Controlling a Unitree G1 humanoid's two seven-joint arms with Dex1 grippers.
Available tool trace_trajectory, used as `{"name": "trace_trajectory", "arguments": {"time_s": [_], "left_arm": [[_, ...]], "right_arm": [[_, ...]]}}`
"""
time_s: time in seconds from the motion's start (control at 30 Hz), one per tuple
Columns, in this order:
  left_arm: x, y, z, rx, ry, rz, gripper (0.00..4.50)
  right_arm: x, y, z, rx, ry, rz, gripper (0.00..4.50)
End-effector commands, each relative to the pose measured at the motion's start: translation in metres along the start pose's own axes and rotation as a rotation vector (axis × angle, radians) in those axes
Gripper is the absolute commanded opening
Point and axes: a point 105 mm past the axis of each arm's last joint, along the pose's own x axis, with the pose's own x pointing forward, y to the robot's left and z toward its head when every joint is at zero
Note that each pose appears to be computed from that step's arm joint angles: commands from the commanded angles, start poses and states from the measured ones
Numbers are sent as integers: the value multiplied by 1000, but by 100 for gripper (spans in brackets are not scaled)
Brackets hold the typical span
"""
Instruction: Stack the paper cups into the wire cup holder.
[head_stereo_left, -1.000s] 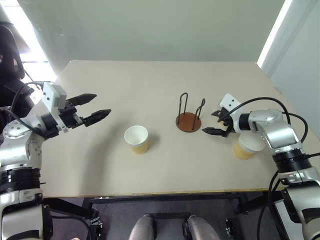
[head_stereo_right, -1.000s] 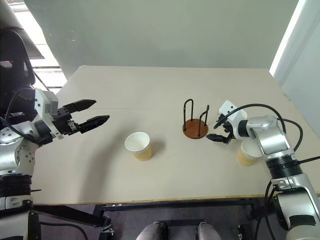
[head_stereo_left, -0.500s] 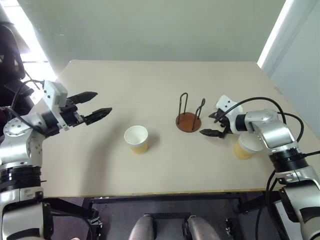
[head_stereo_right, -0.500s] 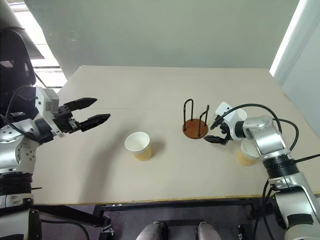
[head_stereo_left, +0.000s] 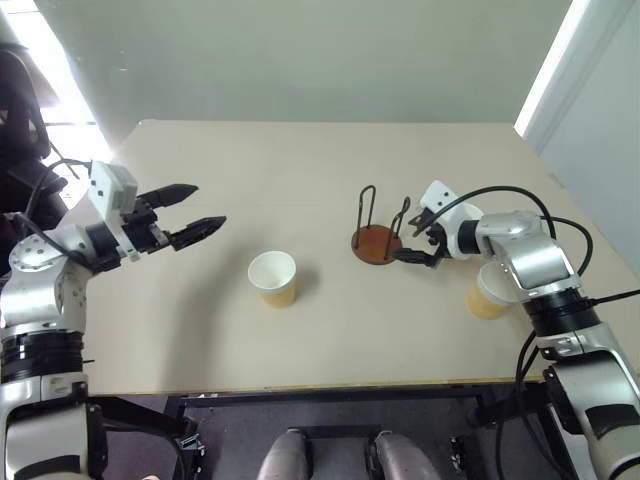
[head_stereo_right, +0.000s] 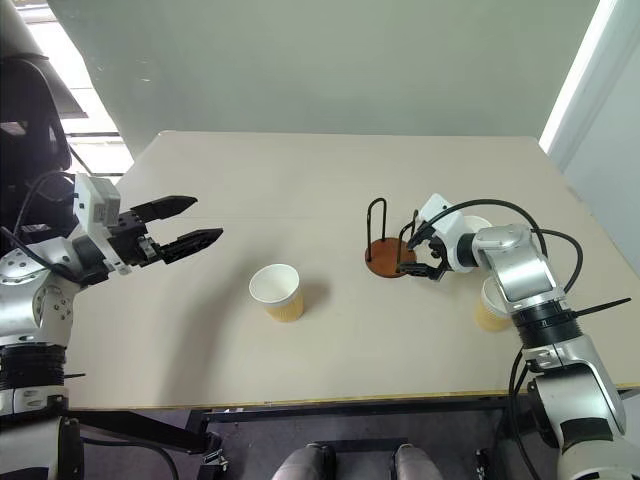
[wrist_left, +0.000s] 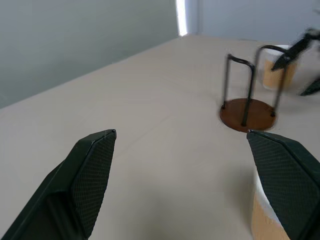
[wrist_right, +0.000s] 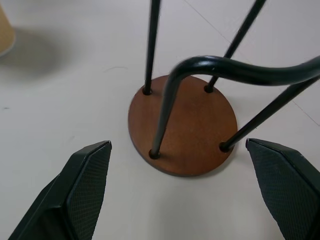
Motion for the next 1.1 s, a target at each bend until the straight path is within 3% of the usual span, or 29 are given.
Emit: {"name": "trace_trajectory", "arguments": {"time_s": [0.03, 0.33, 0.73, 0.83, 1.1], "left_arm": [[-2, -6, 12, 64, 26, -91, 450], [-4, -17, 13, 134, 96, -282, 450], [9, -15, 24, 150, 69, -315, 450], [12, -16, 22, 144, 63, -319, 450], [14, -16, 14, 134, 60, -318, 450]], "right_arm": [[-4, -6, 15, -43, -28, -30, 445], [-1, -4, 17, -31, -35, -24, 445], [2, 3, 28, 77, -62, 20, 445], [3, 4, 32, 113, -65, 26, 387], [5, 8, 36, 150, -64, 41, 94]]}}
